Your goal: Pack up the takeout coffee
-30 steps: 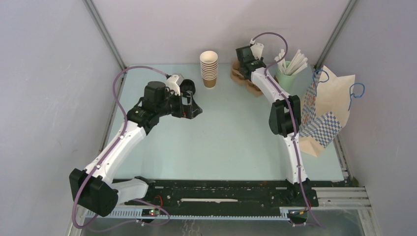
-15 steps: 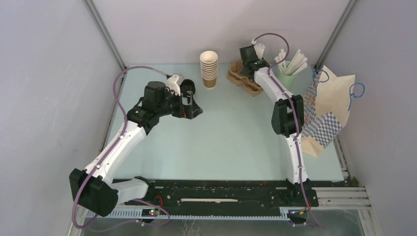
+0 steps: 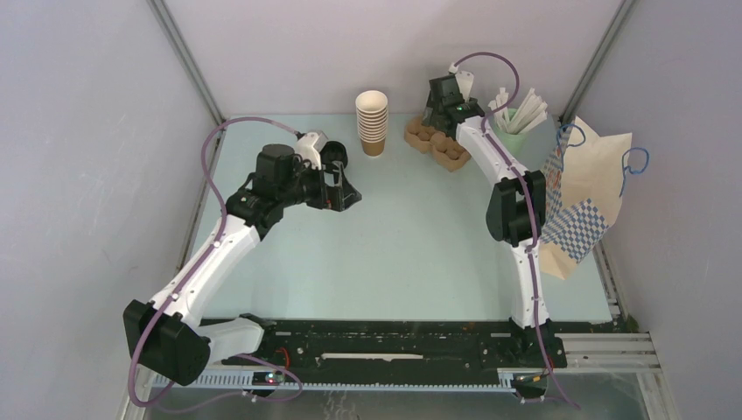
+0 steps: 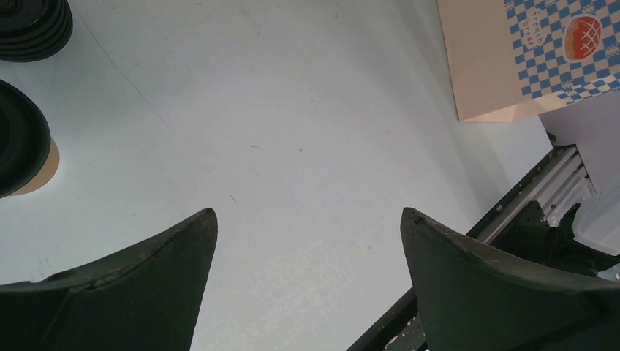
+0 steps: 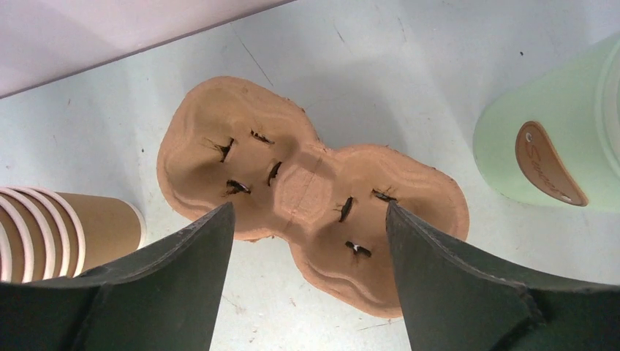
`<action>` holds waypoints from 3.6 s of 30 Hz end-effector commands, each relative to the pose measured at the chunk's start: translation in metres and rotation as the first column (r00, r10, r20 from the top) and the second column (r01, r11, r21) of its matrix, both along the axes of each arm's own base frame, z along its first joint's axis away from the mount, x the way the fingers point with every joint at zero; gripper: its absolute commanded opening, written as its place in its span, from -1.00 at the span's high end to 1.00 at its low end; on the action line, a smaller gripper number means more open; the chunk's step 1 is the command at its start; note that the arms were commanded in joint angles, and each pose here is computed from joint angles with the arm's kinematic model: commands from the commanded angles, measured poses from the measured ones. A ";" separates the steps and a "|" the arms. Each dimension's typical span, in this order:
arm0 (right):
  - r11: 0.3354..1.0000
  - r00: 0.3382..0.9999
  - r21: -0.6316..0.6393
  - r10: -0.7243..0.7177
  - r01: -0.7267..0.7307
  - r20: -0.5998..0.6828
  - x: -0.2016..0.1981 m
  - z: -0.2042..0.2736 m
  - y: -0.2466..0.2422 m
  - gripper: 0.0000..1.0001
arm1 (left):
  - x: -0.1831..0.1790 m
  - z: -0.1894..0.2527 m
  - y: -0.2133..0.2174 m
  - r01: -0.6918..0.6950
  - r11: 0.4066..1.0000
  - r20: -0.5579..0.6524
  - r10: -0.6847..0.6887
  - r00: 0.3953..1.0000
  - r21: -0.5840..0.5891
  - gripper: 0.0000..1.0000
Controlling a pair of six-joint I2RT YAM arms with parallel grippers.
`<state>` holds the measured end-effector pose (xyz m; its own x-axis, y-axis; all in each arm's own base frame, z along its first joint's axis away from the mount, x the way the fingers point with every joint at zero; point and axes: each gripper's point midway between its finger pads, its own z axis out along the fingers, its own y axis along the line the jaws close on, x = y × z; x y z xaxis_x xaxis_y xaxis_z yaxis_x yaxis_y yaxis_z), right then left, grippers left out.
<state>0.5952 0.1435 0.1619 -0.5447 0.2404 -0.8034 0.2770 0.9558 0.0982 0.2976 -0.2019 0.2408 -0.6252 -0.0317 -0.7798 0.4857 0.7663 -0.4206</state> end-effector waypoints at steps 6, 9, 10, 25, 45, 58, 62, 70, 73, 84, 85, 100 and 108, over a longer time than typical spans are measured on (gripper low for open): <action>0.995 0.998 0.073 -0.064 0.063 0.020 0.016 -0.003 0.001 -0.75 | -0.002 -0.005 -0.004 0.021 1.000 -0.002 -0.021 1.000 -0.021 -1.00; 0.993 0.997 0.081 -0.080 0.080 -0.004 0.019 -0.020 0.003 -0.74 | -0.001 -0.005 -0.004 0.020 1.000 -0.002 -0.020 1.000 -0.020 -1.00; 0.993 0.996 0.084 -0.086 0.086 -0.011 0.019 -0.025 0.003 -0.74 | -0.001 -0.006 -0.004 0.020 1.000 -0.002 -0.020 1.000 -0.020 -1.00; 0.997 0.997 0.015 -0.070 0.070 -0.037 0.022 -0.053 0.005 -0.72 | -0.001 -0.007 -0.005 0.023 1.000 -0.006 -0.023 1.000 -0.021 -1.00; 0.998 0.998 -0.026 -0.056 0.055 -0.020 0.026 -0.047 0.003 -0.35 | -0.001 -0.007 -0.006 0.027 0.999 -0.006 -0.027 1.000 -0.024 -1.00; 0.999 0.999 -0.011 -0.044 0.043 -0.024 0.029 -0.051 0.004 -0.14 | -0.001 -0.008 -0.006 0.030 0.999 -0.011 -0.030 0.999 -0.024 -1.00; 0.999 0.999 -0.029 -0.044 0.043 -0.020 0.029 -0.049 0.003 -0.19 | -0.002 -0.008 -0.006 0.032 0.999 -0.011 -0.032 0.999 -0.025 -1.00; 0.999 0.999 -0.031 -0.035 0.034 -0.022 0.029 -0.050 0.006 -0.18 | -0.002 -0.008 -0.007 0.032 0.999 -0.013 -0.032 0.999 -0.026 -1.00; 0.999 0.999 -0.034 -0.036 0.035 -0.021 0.030 -0.050 0.005 -0.09 | -0.002 -0.008 -0.007 0.032 0.999 -0.012 -0.032 0.999 -0.026 -1.00; 0.999 0.999 -0.043 -0.031 0.031 -0.014 0.030 -0.045 0.005 0.00 | -0.002 -0.009 -0.008 0.038 0.999 -0.017 -0.038 0.999 -0.031 -1.00; 0.999 0.999 -0.045 -0.030 0.029 -0.012 0.030 -0.043 0.006 0.00 | -0.002 -0.008 -0.008 0.037 0.999 -0.015 -0.038 0.999 -0.031 -1.00; 0.999 0.999 -0.034 -0.014 0.016 0.043 0.021 0.004 0.009 0.08 | -0.002 -0.008 -0.008 0.038 0.999 -0.013 -0.038 0.999 -0.031 -1.00; 1.000 0.998 -0.020 -0.020 0.021 0.065 0.014 0.024 0.008 0.15 | -0.003 -0.007 -0.008 0.039 0.999 -0.011 -0.039 0.999 -0.033 -1.00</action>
